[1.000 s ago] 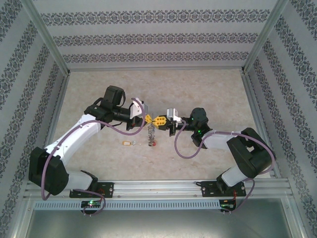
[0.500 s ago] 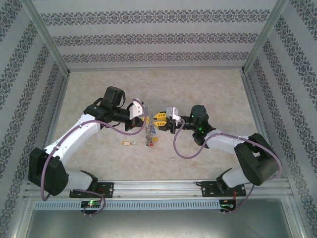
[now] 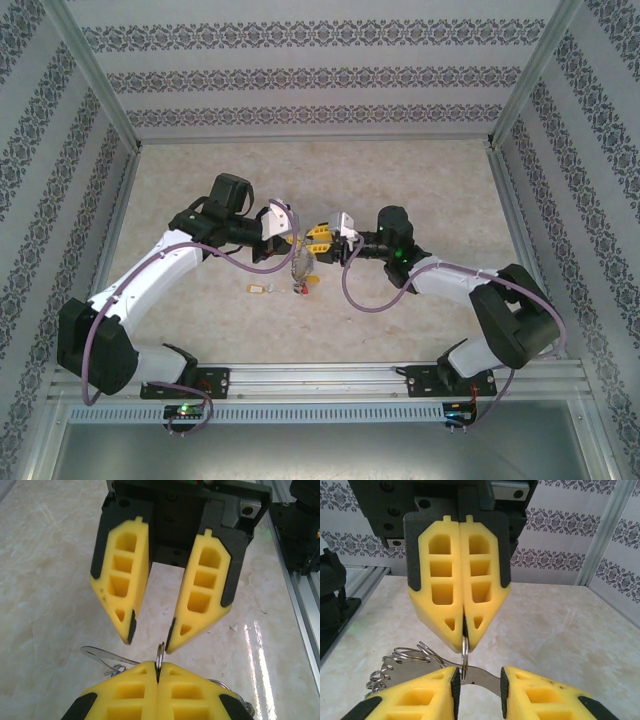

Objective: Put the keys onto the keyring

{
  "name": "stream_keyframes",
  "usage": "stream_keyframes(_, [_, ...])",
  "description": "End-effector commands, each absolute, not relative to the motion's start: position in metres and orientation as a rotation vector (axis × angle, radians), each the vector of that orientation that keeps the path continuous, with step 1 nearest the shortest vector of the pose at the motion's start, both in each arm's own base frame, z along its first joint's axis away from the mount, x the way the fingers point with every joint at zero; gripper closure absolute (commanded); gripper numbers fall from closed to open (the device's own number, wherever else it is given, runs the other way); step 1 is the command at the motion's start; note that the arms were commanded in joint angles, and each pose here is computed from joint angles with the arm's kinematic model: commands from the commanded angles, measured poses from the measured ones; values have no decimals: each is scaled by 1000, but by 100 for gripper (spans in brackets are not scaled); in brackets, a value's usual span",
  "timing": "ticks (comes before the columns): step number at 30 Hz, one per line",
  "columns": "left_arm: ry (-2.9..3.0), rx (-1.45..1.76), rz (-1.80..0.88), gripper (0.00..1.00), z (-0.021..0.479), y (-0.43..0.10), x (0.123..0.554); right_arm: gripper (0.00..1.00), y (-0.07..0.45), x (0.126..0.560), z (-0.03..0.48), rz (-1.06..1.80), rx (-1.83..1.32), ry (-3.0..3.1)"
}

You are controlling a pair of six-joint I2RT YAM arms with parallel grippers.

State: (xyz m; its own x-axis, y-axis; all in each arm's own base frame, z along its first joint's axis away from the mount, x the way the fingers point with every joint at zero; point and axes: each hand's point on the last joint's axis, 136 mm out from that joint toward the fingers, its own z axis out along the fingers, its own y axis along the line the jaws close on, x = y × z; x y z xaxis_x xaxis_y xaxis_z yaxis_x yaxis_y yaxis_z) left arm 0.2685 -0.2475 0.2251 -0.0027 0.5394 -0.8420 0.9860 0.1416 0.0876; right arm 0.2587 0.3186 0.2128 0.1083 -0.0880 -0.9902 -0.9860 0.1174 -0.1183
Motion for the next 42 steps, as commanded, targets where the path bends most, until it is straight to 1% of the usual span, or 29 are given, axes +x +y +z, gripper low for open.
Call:
stream_keyframes(1, [1560, 1521, -747, 100, 242, -256, 268, 72, 327, 254, 216, 1036, -1255, 1214])
stream_keyframes(3, [1556, 1522, -754, 100, 242, -257, 268, 73, 328, 254, 215, 1039, -1258, 1213])
stream_keyframes(5, [1555, 1526, -764, 100, 241, -258, 267, 76, 330, 252, 215, 1045, -1264, 1207])
stream_keyframes(9, [1569, 1537, -773, 100, 238, -258, 266, 89, 330, 253, 219, 1041, -1263, 1195])
stream_keyframes(11, [1570, 1535, -778, 100, 238, -258, 265, 100, 330, 252, 221, 1042, -1265, 1187])
stream_keyframes(12, [1568, 1518, -781, 99, 241, -259, 266, 100, 330, 252, 221, 1040, -1264, 1183])
stream_keyframes(14, [1570, 1470, -799, 74, 248, -260, 266, 100, 328, 248, 225, 1040, -1267, 1153])
stream_keyframes(15, [1552, 1472, -811, 65, 252, -259, 261, 100, 327, 245, 227, 1038, -1269, 1125])
stream_keyframes(17, [1512, 1494, -826, 61, 257, -257, 248, 100, 323, 237, 233, 1031, -1270, 1075])
stream_keyframes(24, [1435, 1530, -842, 60, 264, -249, 219, 100, 309, 208, 245, 939, -1310, 885])
stream_keyframes(29, [1345, 1545, -925, 60, 277, -253, 205, 100, 308, 201, 251, 899, -1315, 840])
stream_keyframes(42, [1280, 1558, -871, 59, 272, -259, 206, 100, 310, 194, 264, 866, -1310, 780])
